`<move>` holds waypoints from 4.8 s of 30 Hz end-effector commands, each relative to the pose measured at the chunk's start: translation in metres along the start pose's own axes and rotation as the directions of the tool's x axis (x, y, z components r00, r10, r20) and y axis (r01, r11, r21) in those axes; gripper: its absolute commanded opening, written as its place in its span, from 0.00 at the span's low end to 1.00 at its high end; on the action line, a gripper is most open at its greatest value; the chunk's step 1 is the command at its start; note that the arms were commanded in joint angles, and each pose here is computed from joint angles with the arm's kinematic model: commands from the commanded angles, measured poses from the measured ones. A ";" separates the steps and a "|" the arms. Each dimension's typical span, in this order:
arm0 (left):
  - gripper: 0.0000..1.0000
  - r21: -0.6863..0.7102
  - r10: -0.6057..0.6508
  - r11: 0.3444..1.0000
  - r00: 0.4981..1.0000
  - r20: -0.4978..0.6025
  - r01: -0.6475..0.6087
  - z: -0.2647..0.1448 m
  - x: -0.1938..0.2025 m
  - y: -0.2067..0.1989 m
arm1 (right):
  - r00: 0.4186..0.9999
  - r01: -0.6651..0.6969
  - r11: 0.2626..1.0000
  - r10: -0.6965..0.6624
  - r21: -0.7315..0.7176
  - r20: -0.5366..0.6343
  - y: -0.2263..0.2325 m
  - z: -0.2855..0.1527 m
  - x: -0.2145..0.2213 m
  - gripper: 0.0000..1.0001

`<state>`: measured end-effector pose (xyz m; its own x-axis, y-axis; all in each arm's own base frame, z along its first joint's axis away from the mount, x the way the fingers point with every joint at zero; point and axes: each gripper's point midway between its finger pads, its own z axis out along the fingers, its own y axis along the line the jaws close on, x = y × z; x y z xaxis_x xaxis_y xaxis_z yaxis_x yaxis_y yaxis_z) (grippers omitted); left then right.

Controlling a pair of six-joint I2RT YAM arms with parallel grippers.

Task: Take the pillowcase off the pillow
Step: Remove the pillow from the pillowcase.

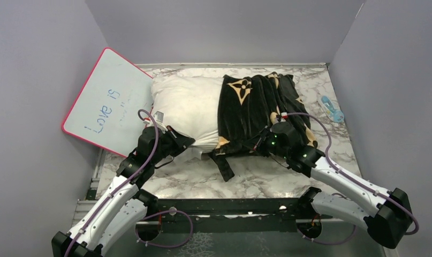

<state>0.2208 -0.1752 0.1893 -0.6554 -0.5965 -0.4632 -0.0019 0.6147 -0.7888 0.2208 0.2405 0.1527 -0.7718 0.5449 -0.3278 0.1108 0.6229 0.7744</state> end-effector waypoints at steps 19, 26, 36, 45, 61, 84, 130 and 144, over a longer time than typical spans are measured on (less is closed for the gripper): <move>0.00 -0.025 0.059 0.998 0.994 0.088 -0.057 -0.018 -0.022 -0.005 | 0.935 0.211 0.973 -0.229 0.092 0.270 0.012 -0.083 -0.069 0.60; 0.00 0.034 0.040 0.999 0.996 0.076 -0.042 -0.012 -0.019 -0.015 | 0.995 0.095 0.960 -0.101 -0.262 -0.008 0.054 -0.070 -0.006 0.86; 0.00 0.062 0.028 0.998 0.997 0.066 -0.032 -0.010 -0.016 -0.019 | 0.999 0.023 0.991 -0.027 -0.133 -0.032 0.046 -0.014 0.000 0.78; 0.00 -0.021 0.079 0.997 0.991 0.109 -0.077 -0.023 -0.027 -0.010 | 0.880 0.021 0.945 -0.172 0.327 0.442 -0.033 -0.047 -0.093 0.06; 0.00 -0.153 0.141 0.981 0.976 0.164 -0.116 -0.047 -0.042 0.006 | 0.834 0.191 0.817 -0.428 0.544 0.349 -0.078 -0.094 -0.103 0.02; 0.00 -0.074 0.119 0.990 0.993 -0.016 -0.120 -0.042 0.004 0.016 | 0.672 0.552 0.758 -0.651 0.348 0.353 0.087 -0.102 -0.157 0.83; 0.00 0.109 0.507 0.856 0.781 -0.364 -0.505 0.034 0.076 -0.004 | 0.760 0.565 0.797 -0.603 0.213 0.242 0.042 -0.094 -0.100 0.64; 0.00 0.224 0.502 0.865 0.798 -0.334 -0.450 -0.010 0.098 -0.002 | 0.585 0.717 0.574 -0.804 0.395 0.106 0.102 -0.010 -0.183 0.85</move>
<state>0.2045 -0.2379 0.2123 -0.5918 -0.1726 -0.7874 0.5035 0.6836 -0.5283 0.3468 0.1840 0.3313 -0.3876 0.0262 -0.9214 -0.1541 0.9837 0.0928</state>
